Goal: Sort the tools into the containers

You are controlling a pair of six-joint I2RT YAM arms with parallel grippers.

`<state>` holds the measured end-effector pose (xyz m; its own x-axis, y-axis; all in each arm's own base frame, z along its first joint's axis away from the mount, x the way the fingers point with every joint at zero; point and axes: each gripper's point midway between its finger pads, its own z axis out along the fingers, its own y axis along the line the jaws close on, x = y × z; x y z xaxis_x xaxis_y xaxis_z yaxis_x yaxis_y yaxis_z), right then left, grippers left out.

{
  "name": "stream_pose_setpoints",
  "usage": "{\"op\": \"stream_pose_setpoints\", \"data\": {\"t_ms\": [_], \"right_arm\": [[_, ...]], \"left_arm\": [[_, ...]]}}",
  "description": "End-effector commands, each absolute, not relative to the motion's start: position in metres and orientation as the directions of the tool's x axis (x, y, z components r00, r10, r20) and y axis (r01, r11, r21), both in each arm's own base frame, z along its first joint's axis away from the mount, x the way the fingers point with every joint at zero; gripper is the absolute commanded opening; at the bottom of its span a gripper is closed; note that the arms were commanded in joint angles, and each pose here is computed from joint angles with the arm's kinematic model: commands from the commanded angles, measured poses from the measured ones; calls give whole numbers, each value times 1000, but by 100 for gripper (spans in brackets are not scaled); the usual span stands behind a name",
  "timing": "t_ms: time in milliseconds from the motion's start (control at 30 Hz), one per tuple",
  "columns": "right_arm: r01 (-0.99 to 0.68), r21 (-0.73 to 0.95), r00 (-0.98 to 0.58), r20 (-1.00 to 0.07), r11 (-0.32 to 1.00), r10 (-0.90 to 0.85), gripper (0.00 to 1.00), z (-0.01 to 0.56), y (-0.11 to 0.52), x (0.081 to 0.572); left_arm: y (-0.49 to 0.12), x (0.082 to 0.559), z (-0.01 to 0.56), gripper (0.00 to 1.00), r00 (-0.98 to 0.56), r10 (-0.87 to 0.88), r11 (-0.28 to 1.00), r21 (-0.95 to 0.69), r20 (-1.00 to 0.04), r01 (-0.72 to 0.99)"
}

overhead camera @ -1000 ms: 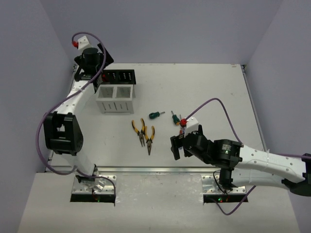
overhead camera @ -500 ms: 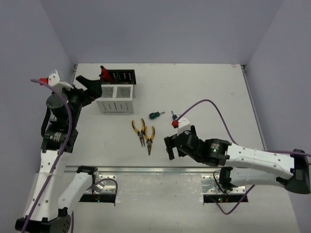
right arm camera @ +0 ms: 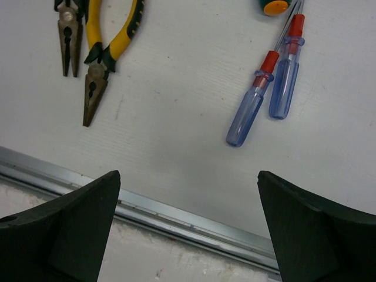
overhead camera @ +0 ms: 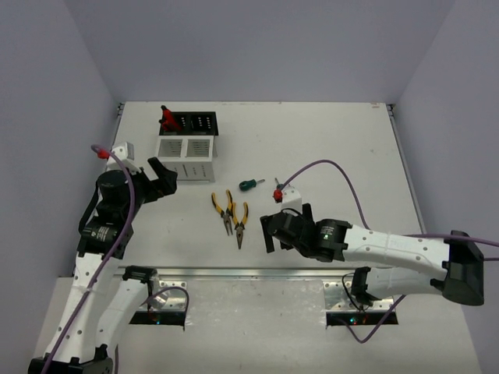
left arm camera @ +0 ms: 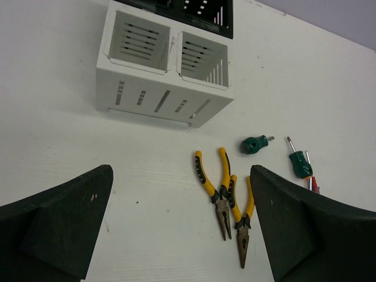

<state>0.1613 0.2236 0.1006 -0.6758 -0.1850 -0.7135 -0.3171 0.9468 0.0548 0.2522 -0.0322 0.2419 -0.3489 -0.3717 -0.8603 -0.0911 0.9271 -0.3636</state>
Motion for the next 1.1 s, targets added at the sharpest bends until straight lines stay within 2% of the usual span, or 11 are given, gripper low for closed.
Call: {"op": "stream_pose_setpoints", "data": {"t_ms": [0, 167, 200, 233, 333, 433, 567, 633, 700, 800, 1067], "right_arm": [[-216, 91, -706, -702, 972, -91, 99, 103, 228, 178], [-15, 76, -763, -645, 997, 37, 99, 91, 238, 197], [24, 55, -764, -643, 998, 54, 99, 93, 238, 200], [51, -40, -788, -616, 998, 15, 99, 81, 231, 199], [18, -111, -813, -580, 994, -50, 98, 77, 258, 212], [-65, -150, -818, -559, 987, -139, 90, 69, 285, 227], [-226, -98, -819, -520, 969, -244, 81, 55, 315, 237], [-246, -10, -826, -521, 969, -215, 74, 52, 324, 245], [-225, -2, -837, -511, 974, -194, 63, 44, 312, 252], [-208, 18, -843, -510, 978, -170, 51, 40, 306, 267], [-204, 23, -866, -470, 979, -170, 48, 22, 312, 290]], "left_arm": [[-33, 253, 262, 100, -273, -372, 927, -371, -887, -58], [-5, 246, 264, 100, -206, -420, 900, -376, -884, -220], [-1, 245, 263, 100, -201, -425, 894, -374, -882, -247], [0, 245, 262, 100, -204, -429, 890, -374, -880, -262], [-4, 247, 259, 100, -222, -429, 893, -376, -875, -246], [-11, 250, 256, 100, -248, -421, 902, -372, -872, -220], [-16, 251, 253, 100, -270, -412, 908, -367, -870, -202], [-22, 252, 252, 100, -283, -405, 913, -366, -869, -183], [-28, 252, 250, 100, -299, -395, 918, -361, -868, -165], [-34, 253, 245, 100, -324, -384, 923, -355, -865, -148], [-33, 261, 229, 100, -385, -372, 928, -323, -845, -188]]}}
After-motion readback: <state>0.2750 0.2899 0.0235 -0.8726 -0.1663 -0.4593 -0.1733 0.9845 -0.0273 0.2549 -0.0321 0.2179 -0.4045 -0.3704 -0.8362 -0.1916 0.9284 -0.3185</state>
